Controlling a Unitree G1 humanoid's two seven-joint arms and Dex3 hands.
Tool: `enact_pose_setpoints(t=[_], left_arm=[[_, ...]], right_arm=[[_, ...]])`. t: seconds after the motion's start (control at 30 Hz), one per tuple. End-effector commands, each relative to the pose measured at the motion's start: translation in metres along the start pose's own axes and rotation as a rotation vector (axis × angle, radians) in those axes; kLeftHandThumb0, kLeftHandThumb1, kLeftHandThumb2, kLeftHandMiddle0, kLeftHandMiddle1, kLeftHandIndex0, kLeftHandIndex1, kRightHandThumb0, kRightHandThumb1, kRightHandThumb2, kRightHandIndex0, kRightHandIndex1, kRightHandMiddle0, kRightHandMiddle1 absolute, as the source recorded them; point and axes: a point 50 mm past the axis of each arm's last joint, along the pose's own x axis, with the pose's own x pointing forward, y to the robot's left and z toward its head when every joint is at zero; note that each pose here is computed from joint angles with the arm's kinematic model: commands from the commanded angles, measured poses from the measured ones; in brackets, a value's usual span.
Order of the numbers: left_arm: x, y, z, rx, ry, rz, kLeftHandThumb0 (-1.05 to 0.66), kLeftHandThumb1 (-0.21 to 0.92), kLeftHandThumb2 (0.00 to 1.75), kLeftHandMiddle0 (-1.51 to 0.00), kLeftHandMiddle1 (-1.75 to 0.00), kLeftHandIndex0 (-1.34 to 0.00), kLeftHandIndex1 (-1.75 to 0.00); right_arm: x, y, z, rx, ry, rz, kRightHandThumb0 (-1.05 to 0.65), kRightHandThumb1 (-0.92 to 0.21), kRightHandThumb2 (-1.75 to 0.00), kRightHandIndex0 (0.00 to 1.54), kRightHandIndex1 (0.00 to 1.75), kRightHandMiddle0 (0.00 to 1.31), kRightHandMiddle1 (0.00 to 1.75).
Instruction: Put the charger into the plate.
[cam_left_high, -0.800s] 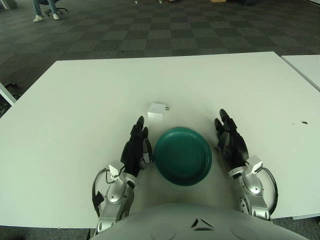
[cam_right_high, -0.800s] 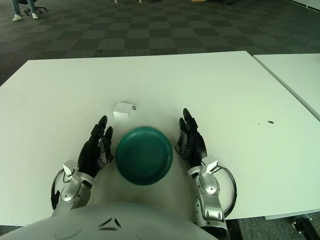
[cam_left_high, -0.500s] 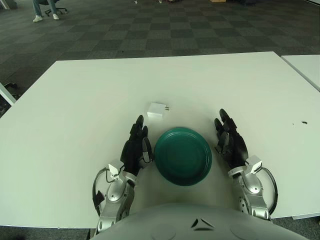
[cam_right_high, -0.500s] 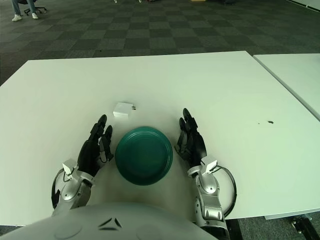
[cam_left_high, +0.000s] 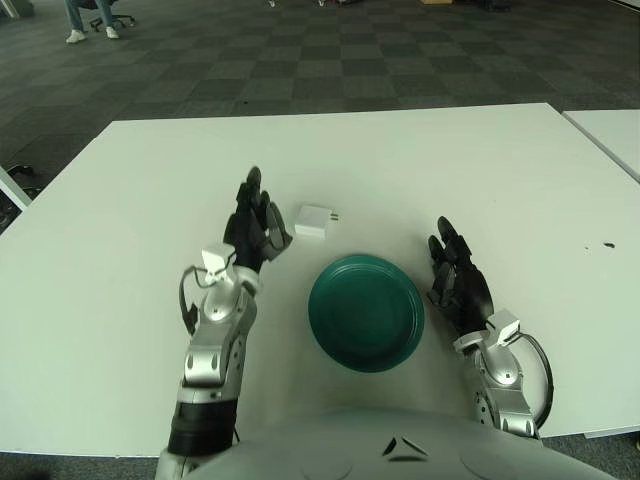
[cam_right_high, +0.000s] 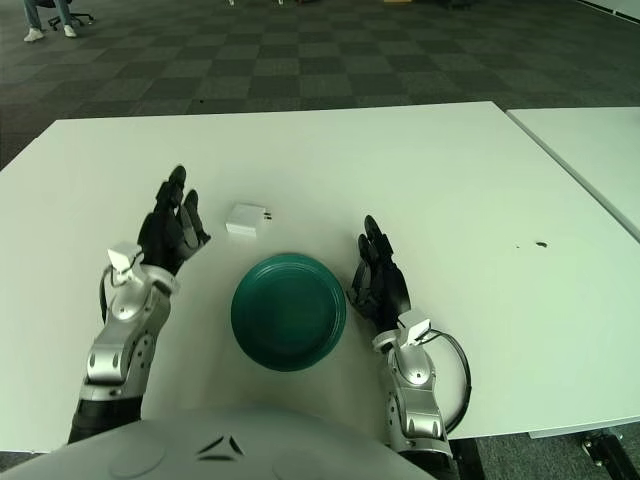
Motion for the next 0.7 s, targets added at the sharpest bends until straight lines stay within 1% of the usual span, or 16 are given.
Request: enact_pose_setpoints(t=[0.0, 0.03, 0.07, 0.13, 0.23, 0.27, 0.33, 0.43, 0.47, 0.57, 0.67], left_arm=[[0.023, 0.004, 0.028, 0.218, -0.100, -0.004, -0.96, 0.92, 0.97, -0.16, -0.01, 0.00, -0.47], [0.031, 0.006, 0.034, 0.294, -0.126, -0.013, -0.97, 0.92, 0.94, -0.16, -0.01, 0.00, -0.51], [0.038, 0.005, 0.043, 0.405, -0.140, -0.061, -0.97, 0.92, 0.93, -0.17, -0.01, 0.00, -0.52], [0.045, 0.004, 0.054, 0.549, -0.133, -0.136, -0.97, 0.92, 0.82, -0.16, -0.01, 0.00, -0.58], [0.052, 0.004, 0.060, 0.684, -0.106, -0.207, -0.95, 0.92, 0.64, -0.16, 0.00, 0.00, -0.62], [0.055, 0.002, 0.058, 0.767, -0.090, -0.255, -0.95, 0.92, 0.62, -0.16, 0.00, 0.00, -0.63], [0.060, 0.000, 0.055, 0.907, -0.066, -0.327, -0.95, 0.92, 0.53, -0.14, -0.01, 0.00, -0.62], [0.066, -0.004, 0.050, 1.041, -0.058, -0.386, -0.95, 0.92, 0.45, -0.13, 0.00, 0.00, -0.56], [0.070, -0.007, 0.046, 1.101, -0.061, -0.416, -0.96, 0.92, 0.44, -0.13, 0.00, 0.00, -0.54], [0.076, -0.014, 0.036, 1.203, -0.064, -0.474, -0.98, 0.92, 0.35, -0.11, 0.00, 0.00, -0.39], [0.082, -0.025, 0.024, 1.253, -0.068, -0.527, -1.00, 0.92, 0.31, -0.10, 0.00, 0.00, -0.33]], right_arm=[[-0.009, 0.000, -0.021, 0.024, 0.118, -0.013, -1.05, -0.92, -0.93, 0.01, 0.00, 0.01, 0.00], [-0.008, 0.000, -0.021, 0.028, 0.117, -0.011, -1.05, -0.92, -0.93, 0.01, 0.00, 0.01, 0.01], [-0.008, 0.000, -0.021, 0.034, 0.116, -0.011, -1.05, -0.92, -0.93, 0.01, 0.00, 0.01, 0.01], [-0.008, 0.000, -0.022, 0.045, 0.117, -0.011, -1.05, -0.92, -0.93, 0.01, 0.00, 0.02, 0.01], [-0.008, 0.001, -0.022, 0.059, 0.119, -0.013, -1.05, -0.92, -0.93, 0.01, 0.00, 0.02, 0.01], [-0.007, 0.001, -0.022, 0.066, 0.120, -0.016, -1.05, -0.92, -0.93, 0.01, 0.00, 0.02, 0.01], [-0.006, 0.001, -0.023, 0.078, 0.123, -0.019, -1.05, -0.92, -0.92, 0.01, 0.00, 0.02, 0.01], [-0.004, 0.002, -0.025, 0.098, 0.129, -0.025, -1.05, -0.92, -0.92, 0.01, 0.00, 0.03, 0.02], [-0.004, 0.002, -0.026, 0.103, 0.131, -0.032, -1.05, -0.92, -0.92, 0.01, 0.00, 0.03, 0.02], [-0.003, 0.004, -0.029, 0.106, 0.136, -0.046, -1.05, -0.92, -0.91, 0.03, 0.01, 0.04, 0.03], [-0.004, 0.005, -0.033, 0.084, 0.147, -0.062, -1.05, -0.92, -0.91, 0.03, 0.01, 0.05, 0.04]])
